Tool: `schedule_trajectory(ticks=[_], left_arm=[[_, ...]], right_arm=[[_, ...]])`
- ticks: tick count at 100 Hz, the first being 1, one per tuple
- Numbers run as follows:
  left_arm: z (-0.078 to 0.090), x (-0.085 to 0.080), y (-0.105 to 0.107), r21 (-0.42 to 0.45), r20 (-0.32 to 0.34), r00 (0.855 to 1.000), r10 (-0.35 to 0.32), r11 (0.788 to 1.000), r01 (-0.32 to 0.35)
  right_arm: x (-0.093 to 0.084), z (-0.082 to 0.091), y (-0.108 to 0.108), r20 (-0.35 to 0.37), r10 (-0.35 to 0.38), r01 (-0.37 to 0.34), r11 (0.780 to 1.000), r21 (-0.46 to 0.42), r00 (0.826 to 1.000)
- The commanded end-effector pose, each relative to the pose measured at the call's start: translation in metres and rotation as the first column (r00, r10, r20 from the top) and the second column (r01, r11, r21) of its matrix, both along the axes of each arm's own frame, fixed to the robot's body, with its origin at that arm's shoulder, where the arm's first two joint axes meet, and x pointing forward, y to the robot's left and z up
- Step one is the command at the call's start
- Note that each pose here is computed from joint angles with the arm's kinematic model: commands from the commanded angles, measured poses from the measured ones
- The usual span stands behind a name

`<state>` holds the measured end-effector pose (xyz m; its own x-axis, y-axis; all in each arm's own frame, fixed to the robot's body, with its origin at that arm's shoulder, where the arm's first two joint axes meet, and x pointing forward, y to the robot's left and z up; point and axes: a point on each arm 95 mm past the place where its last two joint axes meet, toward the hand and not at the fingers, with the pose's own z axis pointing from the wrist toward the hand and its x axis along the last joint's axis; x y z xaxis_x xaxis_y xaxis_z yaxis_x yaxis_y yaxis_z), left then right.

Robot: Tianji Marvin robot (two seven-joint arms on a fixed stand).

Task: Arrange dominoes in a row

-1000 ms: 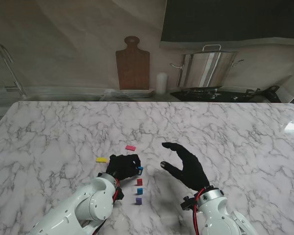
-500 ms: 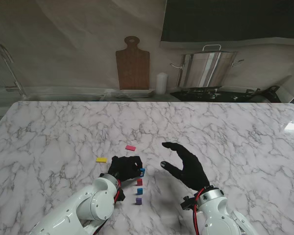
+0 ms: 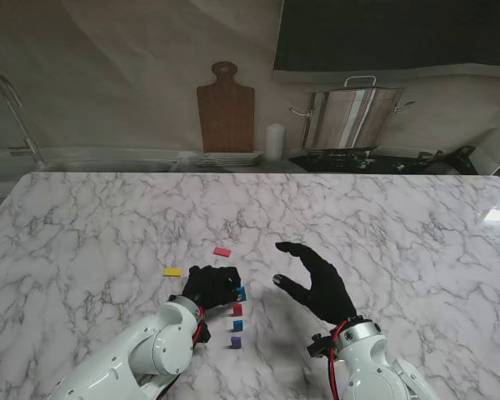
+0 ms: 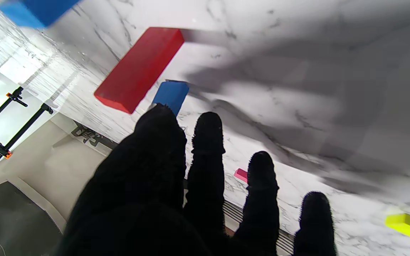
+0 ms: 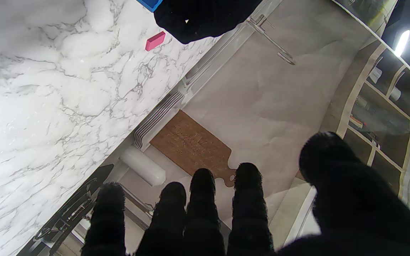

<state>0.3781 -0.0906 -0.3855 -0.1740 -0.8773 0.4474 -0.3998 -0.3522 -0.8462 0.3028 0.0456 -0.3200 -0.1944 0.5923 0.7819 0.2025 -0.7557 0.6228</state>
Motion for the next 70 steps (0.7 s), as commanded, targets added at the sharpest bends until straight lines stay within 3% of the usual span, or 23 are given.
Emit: schedule_trajectory(ticks=[1, 70], left_arm=[[-0.0009, -0.001, -0.001, 0.001, -0.009, 1.0, -0.007, 1.0, 0.007], [0.0036, -0.0006, 0.0053, 0.028, 0.014, 0.999, -0.04, 0.999, 0.039]], right_arm=[[-0.001, -0.0016, 0.0002, -0.008, -0.004, 0.003, 1.0, -0.002, 1.0], [-0.0011, -0.0015, 0.0002, -0.007, -0.004, 0.004, 1.0, -0.002, 1.0]])
